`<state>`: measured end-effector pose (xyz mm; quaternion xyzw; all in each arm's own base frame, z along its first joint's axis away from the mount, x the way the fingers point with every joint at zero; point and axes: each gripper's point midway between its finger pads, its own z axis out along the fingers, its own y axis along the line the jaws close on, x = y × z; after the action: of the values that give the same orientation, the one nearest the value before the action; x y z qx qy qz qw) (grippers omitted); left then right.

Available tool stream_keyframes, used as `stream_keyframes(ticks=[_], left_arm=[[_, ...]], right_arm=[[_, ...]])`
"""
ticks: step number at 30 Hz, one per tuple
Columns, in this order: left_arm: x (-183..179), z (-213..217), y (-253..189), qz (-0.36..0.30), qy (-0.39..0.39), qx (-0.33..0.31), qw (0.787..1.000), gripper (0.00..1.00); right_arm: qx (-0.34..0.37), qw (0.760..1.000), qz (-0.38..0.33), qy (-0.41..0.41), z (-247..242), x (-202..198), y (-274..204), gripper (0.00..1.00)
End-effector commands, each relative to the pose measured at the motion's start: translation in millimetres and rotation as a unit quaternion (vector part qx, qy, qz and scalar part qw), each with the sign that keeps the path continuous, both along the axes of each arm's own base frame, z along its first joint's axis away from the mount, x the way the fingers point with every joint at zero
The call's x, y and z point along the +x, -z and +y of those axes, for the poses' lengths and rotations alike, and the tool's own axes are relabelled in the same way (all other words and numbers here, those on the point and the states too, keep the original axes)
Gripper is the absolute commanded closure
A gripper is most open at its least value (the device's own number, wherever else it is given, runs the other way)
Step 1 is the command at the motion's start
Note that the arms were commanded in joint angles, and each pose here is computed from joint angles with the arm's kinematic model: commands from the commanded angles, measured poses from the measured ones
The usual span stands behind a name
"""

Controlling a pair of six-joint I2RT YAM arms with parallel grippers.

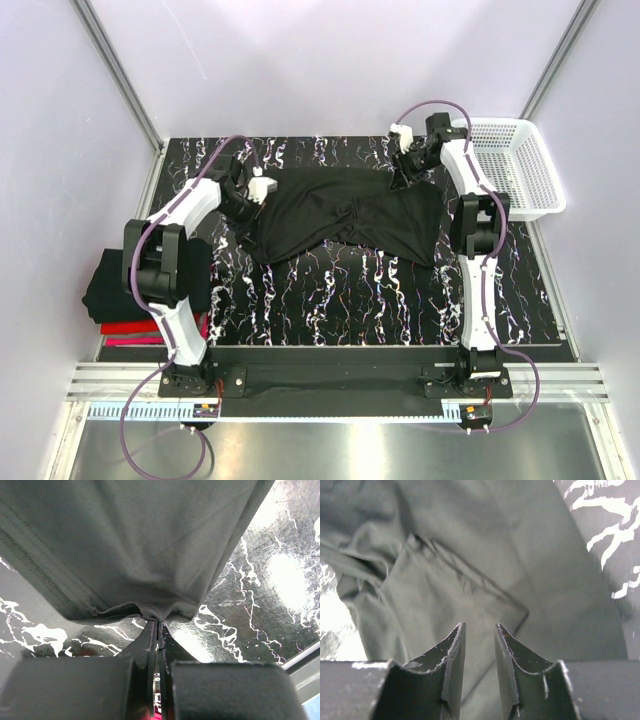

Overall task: Fold and stack the t-shirts
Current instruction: Flatten the tshirt out

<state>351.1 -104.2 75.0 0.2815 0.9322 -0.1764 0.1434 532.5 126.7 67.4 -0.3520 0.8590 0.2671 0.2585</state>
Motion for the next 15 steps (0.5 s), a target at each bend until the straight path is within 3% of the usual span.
stream_keyframes(ticks=[1,15], left_arm=[[9.2,-5.7,-9.9,-0.016,0.007,-0.003,1.000,1.00],[21.9,-15.9,-11.8,-0.021,0.025,0.004,0.999,1.00]], right_arm=[[0.003,1.000,-0.024,0.005,14.4,18.2,-0.7,0.64],[-0.036,0.997,-0.056,0.035,3.8,43.1,5.9,0.65]])
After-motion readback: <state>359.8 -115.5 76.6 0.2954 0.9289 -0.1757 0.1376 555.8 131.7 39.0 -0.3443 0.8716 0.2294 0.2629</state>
